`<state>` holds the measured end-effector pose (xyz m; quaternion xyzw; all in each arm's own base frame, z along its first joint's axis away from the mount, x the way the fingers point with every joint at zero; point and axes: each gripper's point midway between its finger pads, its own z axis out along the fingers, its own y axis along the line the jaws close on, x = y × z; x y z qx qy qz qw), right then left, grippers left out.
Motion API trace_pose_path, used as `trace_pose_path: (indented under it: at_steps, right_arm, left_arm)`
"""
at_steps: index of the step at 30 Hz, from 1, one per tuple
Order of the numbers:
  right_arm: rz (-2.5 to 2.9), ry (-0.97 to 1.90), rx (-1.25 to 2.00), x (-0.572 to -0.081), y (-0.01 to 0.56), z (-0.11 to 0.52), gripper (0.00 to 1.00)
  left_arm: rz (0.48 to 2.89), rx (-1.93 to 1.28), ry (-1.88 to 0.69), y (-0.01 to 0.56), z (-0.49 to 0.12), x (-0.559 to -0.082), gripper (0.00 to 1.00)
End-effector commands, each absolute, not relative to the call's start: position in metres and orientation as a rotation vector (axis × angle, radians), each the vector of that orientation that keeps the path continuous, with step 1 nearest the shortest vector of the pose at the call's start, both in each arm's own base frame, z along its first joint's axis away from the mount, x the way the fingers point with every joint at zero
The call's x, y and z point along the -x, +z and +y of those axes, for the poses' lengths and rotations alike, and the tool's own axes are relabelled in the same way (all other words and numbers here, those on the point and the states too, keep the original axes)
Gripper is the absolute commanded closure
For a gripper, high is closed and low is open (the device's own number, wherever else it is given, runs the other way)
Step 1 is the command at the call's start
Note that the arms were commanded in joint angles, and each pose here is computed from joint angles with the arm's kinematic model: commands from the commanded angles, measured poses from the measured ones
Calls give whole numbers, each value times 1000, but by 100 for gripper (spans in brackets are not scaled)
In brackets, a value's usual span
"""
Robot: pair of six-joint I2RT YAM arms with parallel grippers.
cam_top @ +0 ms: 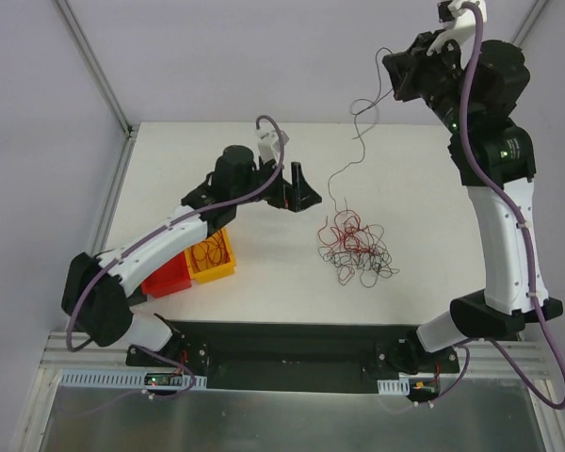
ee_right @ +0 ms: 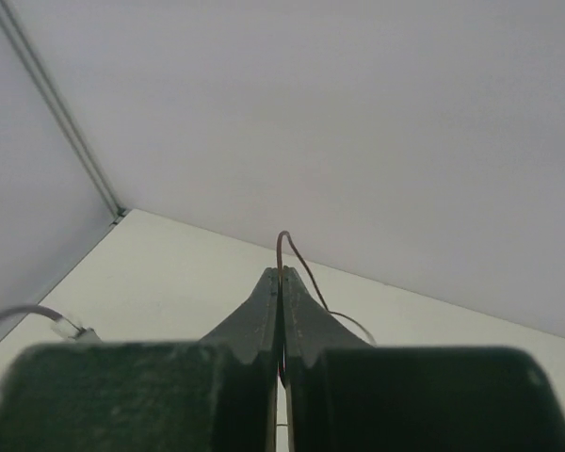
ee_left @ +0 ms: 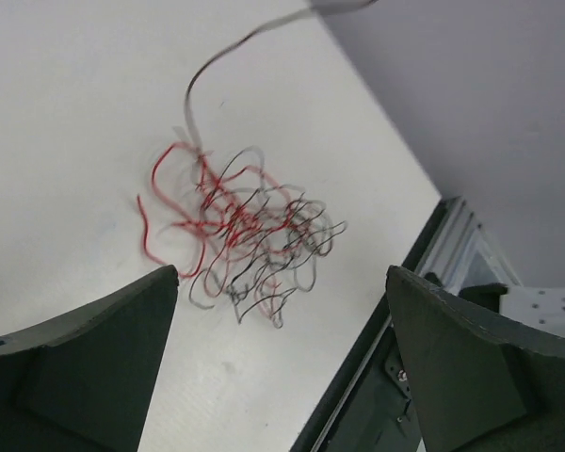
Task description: Untangle the cables
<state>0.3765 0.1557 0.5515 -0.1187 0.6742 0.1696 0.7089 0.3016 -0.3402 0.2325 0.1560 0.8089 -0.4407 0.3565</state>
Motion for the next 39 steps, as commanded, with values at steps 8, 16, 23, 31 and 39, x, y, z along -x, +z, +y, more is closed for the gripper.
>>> trace_pose_path:
  at_steps: [8,16,23,31,39]
  right_arm:
    - [1363,989,466,-273,555,222,100]
    - [1336,1263,567,-238,547,274,100]
    - [1320,1291,534,-233,540,274,99]
    - [1619,1069,425,-263,411,258,28]
    - [1894,824,378,-274,269,230,24]
  left_arm:
    - [1522,-638,-1303,417,-333,-250,1]
    - [1452,-864,-1495,415,-360,-203,14]
    - [1531,-823,-1379,391,-334,-191,100]
    - [1789,-524,-723,368,-215,-211,100]
    - [1809,-145,-130,382,-83,-224,100]
